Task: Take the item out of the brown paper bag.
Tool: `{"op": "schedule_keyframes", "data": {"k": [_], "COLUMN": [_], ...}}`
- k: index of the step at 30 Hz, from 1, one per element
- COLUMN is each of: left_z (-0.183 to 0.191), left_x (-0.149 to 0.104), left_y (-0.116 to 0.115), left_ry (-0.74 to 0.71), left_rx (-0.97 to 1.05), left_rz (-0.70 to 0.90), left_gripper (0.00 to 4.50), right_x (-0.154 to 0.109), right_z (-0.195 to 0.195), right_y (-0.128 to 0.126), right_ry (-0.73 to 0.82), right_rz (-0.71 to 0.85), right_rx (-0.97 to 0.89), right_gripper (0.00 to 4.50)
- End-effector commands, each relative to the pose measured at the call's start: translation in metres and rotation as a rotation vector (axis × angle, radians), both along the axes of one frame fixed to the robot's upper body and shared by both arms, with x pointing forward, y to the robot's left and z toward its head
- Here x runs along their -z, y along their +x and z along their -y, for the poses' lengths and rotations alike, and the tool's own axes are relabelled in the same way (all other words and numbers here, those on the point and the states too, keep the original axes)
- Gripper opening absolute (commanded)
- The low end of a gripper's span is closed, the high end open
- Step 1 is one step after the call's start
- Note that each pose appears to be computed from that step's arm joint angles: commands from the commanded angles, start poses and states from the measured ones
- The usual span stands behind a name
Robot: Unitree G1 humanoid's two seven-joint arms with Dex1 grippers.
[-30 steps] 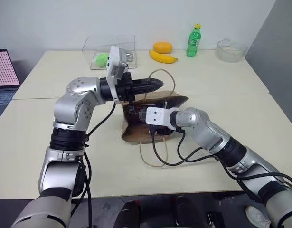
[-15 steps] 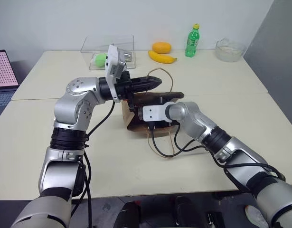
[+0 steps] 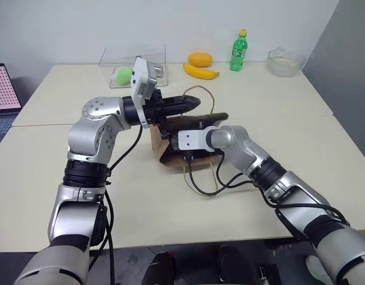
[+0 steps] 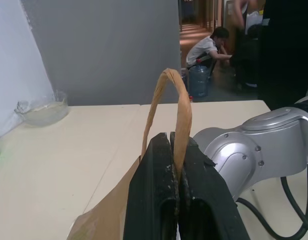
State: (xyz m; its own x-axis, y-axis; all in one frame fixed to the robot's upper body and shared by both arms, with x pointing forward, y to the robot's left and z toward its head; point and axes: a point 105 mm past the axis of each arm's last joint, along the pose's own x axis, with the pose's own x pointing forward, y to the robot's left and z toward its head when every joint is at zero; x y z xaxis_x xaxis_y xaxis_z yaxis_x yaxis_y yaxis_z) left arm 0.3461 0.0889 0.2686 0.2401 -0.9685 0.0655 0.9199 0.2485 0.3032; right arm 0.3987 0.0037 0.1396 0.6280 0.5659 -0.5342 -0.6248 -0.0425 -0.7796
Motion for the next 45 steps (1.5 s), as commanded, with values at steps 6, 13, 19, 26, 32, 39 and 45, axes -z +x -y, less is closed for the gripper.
{"op": "schedule_keyframes", "data": {"k": [6,13,19,26,32,39,45], "left_z": [-0.006,-0.007,-0.009,-0.007,-0.006,-0.005,-0.003], "left_x": [-0.009,-0.010,-0.014,-0.014,-0.012,-0.009,-0.007], "left_y": [0.005,0.011,0.019,0.023,0.024,0.025,0.027], "left_ry": [-0.006,-0.013,-0.027,-0.030,-0.028,-0.029,-0.028], "left_rx": [-0.034,-0.068,-0.107,-0.115,-0.118,-0.120,-0.119], "left_rz": [0.053,0.064,0.070,0.071,0.070,0.064,0.060], "left_gripper": [0.00,0.00,0.00,0.00,0.00,0.00,0.00], "right_x": [-0.047,-0.066,-0.080,-0.090,-0.114,-0.163,-0.212], "right_z": [0.001,0.007,0.011,0.017,0.027,0.046,0.076], "right_y": [-0.029,-0.052,-0.082,-0.115,-0.132,-0.131,-0.117], "right_ry": [0.140,0.205,0.274,0.290,0.415,0.712,0.988], "right_rz": [0.008,-0.049,-0.168,-0.260,-0.336,-0.346,-0.204], "right_rx": [-0.062,-0.100,-0.211,-0.380,-0.448,-0.420,-0.323], "right_gripper": [3.66,3.66,3.66,3.64,3.63,3.60,3.59]}}
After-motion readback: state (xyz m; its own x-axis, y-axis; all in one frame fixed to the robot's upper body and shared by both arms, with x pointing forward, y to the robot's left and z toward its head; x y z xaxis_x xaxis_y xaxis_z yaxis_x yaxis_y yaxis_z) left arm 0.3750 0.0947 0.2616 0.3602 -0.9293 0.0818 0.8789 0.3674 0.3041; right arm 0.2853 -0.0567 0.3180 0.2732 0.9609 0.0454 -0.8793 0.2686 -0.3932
